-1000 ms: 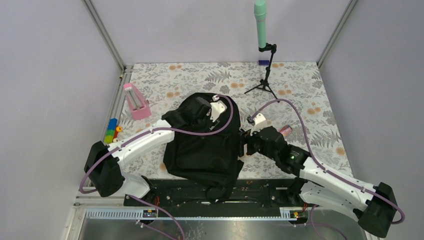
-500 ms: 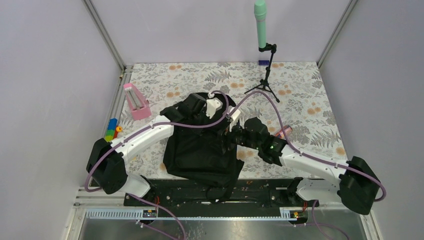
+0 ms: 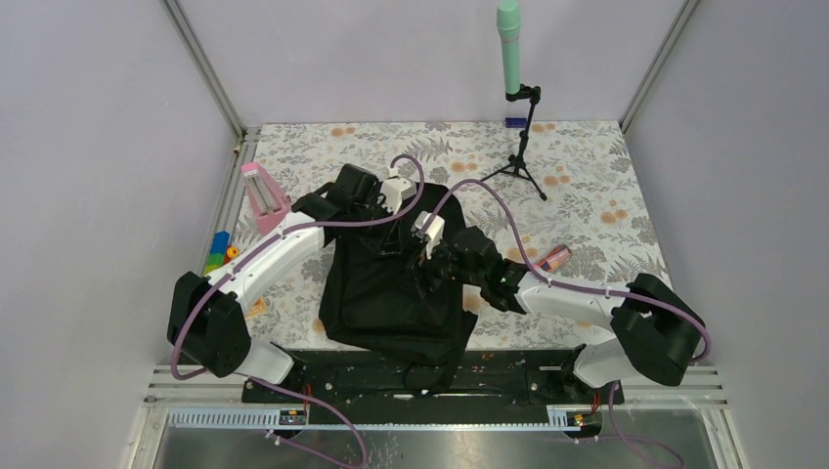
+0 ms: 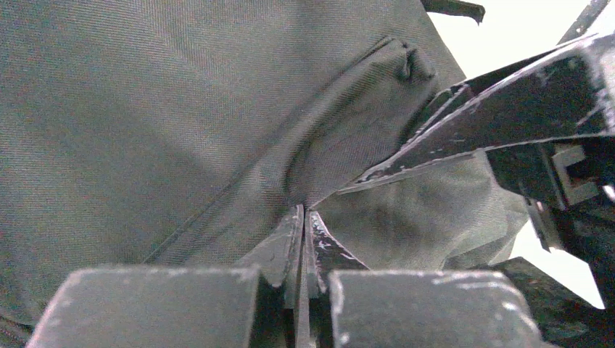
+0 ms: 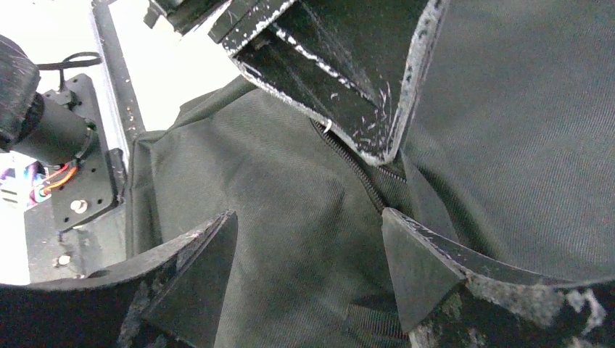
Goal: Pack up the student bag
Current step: Adjust the student bag at the center of the board.
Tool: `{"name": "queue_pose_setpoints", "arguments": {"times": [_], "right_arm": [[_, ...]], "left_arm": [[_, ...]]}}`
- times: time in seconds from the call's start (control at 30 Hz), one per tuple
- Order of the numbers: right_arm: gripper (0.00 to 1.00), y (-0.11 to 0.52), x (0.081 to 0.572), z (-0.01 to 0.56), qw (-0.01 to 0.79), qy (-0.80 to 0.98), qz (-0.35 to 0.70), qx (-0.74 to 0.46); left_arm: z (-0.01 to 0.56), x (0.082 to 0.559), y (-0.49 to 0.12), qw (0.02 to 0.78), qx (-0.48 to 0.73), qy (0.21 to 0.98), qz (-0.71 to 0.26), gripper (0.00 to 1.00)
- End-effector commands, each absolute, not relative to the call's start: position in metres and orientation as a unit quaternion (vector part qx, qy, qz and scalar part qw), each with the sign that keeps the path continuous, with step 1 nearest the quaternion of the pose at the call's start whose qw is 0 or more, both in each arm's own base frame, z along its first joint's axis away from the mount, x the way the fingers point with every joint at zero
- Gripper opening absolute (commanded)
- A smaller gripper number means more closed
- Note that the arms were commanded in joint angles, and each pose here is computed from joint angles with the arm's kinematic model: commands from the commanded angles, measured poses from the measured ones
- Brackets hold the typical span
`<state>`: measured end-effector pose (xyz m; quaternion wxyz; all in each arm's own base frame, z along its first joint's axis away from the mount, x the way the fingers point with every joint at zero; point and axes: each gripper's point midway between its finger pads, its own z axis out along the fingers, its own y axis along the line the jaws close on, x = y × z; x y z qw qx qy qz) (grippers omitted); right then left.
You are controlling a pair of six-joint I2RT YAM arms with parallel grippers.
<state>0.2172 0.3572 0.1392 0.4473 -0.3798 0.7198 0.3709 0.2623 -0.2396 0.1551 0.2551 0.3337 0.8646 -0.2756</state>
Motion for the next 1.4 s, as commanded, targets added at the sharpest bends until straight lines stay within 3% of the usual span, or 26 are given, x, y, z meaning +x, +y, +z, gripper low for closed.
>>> {"name": "queue_pose_setpoints", "arguments": {"times": [0.0,0.37,0.5,0.57,0.87,0.9,1.37], "right_arm": [[0.8,0.373,0.243,0.161,0.505,0.682,0.345,-0.401],[0.8,0.386,0.259,0.129,0.483,0.699,0.311,-0.426],[0.75,0.395,0.255,0.119,0.457,0.703,0.326,-0.436],[0.68,0.399,0.253,0.117,0.447,0.703,0.334,-0.44],[0.02,0.391,0.25,0.126,0.459,0.702,0.334,-0.429],[0.0,0.389,0.248,0.129,0.462,0.701,0.337,-0.426],[0.0,0.375,0.196,0.202,0.484,0.645,0.408,-0.428]], "left_arm": [[0.175,0.266,-0.247,0.264,0.334,0.851,-0.308,0.0],[0.174,0.269,-0.245,0.263,0.328,0.854,-0.307,0.0],[0.174,0.27,-0.245,0.264,0.326,0.855,-0.305,0.0],[0.173,0.272,-0.242,0.266,0.322,0.858,-0.299,0.0],[0.168,0.286,-0.228,0.278,0.295,0.874,-0.266,0.0],[0.167,0.289,-0.225,0.28,0.29,0.878,-0.258,0.0],[0.149,0.301,-0.215,0.273,0.269,0.897,-0.22,0.0]]}}
